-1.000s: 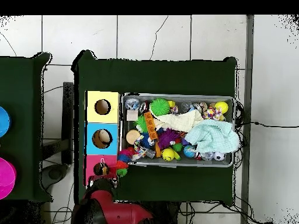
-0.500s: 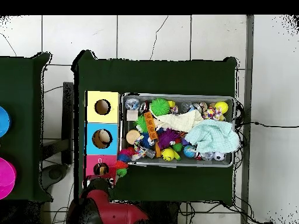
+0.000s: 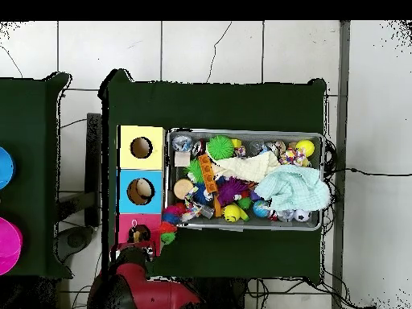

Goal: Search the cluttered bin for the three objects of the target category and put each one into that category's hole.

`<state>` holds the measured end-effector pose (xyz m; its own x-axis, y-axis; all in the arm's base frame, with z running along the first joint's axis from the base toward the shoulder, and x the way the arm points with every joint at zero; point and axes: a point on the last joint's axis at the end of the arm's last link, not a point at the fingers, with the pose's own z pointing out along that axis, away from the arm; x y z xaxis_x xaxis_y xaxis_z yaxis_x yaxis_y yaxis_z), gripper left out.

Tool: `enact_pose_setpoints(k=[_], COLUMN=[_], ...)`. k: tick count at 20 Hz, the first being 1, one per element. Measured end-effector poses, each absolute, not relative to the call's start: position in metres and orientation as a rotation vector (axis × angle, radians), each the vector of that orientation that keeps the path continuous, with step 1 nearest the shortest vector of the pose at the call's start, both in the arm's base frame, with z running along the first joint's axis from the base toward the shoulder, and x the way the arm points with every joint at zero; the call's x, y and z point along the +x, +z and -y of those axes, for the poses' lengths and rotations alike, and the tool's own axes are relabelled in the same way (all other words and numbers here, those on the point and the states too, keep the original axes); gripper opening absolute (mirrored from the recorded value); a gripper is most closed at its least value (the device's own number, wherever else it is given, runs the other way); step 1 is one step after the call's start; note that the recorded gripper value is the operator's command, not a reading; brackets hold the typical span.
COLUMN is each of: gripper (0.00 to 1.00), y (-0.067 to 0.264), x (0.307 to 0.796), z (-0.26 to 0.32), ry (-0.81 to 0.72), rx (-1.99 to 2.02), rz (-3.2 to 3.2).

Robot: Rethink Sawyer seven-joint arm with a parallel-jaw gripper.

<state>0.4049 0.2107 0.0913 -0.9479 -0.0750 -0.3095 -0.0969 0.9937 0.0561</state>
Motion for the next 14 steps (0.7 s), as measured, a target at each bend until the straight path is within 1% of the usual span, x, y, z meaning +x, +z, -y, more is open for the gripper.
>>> enact_pose_setpoints(k=[12,13,14], gripper=[0.0,1.0,1.0], y=[0.0847,0.0848,0.0848], x=[0.4015,0.4019,0.402], z=[-0.221,-0.2208,-0.2209], ry=[0.125,0.125,0.125], rx=[-0.126,-0.12,-0.118], rz=[-2.841,-2.841,-2.841])
